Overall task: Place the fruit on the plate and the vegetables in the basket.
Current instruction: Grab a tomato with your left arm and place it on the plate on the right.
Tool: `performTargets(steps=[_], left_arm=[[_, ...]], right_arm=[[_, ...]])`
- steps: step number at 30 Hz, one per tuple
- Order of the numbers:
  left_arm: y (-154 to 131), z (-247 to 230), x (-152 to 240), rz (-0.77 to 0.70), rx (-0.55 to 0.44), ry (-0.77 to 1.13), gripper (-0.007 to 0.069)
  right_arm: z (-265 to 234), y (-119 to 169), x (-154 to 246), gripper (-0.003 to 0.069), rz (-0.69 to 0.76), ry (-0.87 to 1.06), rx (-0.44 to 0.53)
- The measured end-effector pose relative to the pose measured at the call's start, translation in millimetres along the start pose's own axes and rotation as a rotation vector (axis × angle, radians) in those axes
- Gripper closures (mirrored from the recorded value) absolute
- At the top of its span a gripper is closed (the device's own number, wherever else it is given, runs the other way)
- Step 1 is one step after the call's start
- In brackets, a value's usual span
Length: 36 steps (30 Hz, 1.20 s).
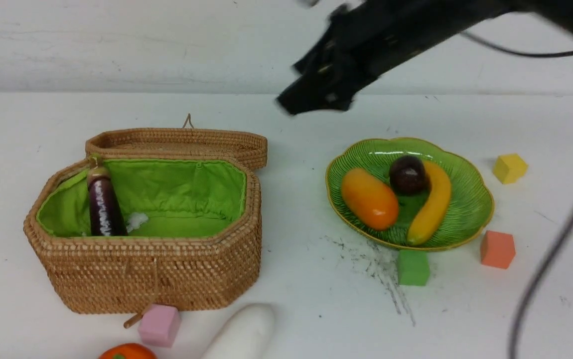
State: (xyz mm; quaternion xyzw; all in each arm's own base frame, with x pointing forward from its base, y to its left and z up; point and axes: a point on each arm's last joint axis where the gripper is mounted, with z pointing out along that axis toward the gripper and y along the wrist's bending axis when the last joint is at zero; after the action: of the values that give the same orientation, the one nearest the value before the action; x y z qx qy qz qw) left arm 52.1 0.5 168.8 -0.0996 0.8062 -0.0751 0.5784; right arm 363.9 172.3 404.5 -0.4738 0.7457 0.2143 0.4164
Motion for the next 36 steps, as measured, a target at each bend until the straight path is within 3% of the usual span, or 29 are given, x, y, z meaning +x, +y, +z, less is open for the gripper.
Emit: performTargets(steps=[4, 7, 9, 14, 17, 20, 36], left_arm=[[0, 0, 0, 0.000, 0.000, 0.000, 0.0386], [0, 0, 0, 0.000, 0.000, 0.000, 0.0386], [0, 0, 0, 0.000, 0.000, 0.000, 0.0386], [0, 0, 0, 0.000, 0.000, 0.000, 0.0386], [0, 0, 0, 0.000, 0.000, 0.000, 0.0386], [0, 0, 0, 0.000, 0.000, 0.000, 0.0386], [0, 0, 0, 0.000, 0.000, 0.000, 0.0386]], right_arm=[[-85, 0, 28, 0.0349, 0.229, 0.031, 0.270], [-129, 18, 68, 0.0575, 0.446, 0.048, 0.433], [-140, 41, 95, 0.0657, 0.532, 0.015, 0.502], [-146, 89, 145, 0.0667, 0.569, -0.062, 0.589], [-144, 134, 201, 0.0667, 0.577, -0.124, 0.664], [-144, 154, 219, 0.0667, 0.574, -0.145, 0.669], [-163, 181, 220, 0.0664, 0.499, -0.280, 0.713]])
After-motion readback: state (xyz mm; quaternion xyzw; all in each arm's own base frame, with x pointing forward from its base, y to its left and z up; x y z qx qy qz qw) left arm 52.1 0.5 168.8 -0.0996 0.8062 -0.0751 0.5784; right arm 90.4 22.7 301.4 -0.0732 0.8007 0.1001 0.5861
